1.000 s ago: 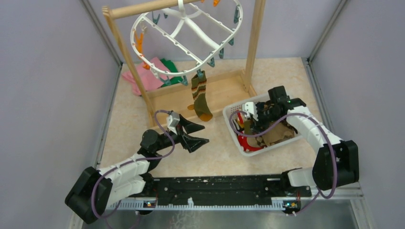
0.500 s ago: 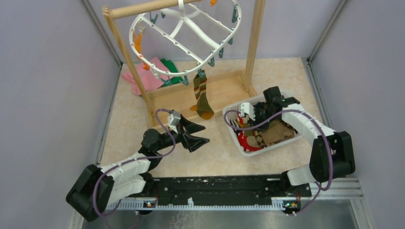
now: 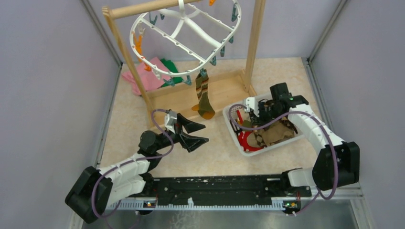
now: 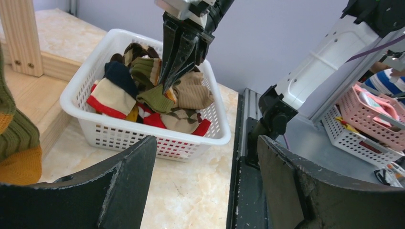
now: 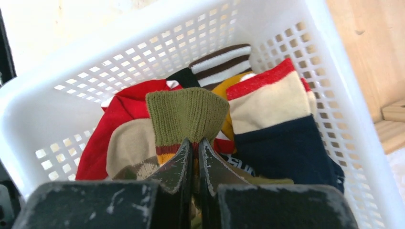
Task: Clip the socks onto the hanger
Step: Pick up the sock from the bin.
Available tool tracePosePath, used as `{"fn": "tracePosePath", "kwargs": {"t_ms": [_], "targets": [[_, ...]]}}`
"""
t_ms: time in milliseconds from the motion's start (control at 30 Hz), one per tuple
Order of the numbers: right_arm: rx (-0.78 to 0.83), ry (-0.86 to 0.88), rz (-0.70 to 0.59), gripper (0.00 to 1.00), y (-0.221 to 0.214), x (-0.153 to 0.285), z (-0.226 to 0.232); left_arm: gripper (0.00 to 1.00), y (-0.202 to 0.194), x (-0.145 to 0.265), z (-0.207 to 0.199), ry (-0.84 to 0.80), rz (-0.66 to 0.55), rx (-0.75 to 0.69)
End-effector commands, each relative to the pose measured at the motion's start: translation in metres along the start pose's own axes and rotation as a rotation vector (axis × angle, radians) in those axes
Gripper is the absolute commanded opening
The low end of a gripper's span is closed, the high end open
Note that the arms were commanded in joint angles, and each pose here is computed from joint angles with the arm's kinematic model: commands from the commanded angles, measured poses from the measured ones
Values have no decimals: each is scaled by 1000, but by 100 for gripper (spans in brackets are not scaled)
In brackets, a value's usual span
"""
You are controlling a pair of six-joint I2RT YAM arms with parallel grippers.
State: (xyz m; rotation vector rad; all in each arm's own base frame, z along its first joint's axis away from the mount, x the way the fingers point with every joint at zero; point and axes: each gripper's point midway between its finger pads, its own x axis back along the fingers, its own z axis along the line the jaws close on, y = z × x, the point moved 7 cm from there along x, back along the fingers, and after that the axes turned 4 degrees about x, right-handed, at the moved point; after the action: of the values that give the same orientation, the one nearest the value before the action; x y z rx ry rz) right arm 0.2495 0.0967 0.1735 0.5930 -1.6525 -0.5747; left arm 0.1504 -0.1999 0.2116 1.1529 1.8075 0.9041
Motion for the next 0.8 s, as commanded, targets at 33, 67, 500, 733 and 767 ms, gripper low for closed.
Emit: {"fn": "tracePosePath", "kwargs": {"t_ms": [33, 67, 500, 733, 767], "targets": [[21, -62, -175, 0, 22, 37, -7, 84, 18, -5, -16, -109, -78, -26], [21, -69, -196, 0, 24, 41, -6, 84, 18, -5, -17, -114, -83, -18], [65, -75, -432, 0, 60, 66, 1, 80, 19, -17, -12, -112, -137, 113], [79, -11, -587, 0, 75, 68, 11, 74, 14, -43, -2, 11, -152, 310], [80, 0, -610, 0, 77, 68, 12, 72, 13, -47, -3, 19, -159, 338]]}}
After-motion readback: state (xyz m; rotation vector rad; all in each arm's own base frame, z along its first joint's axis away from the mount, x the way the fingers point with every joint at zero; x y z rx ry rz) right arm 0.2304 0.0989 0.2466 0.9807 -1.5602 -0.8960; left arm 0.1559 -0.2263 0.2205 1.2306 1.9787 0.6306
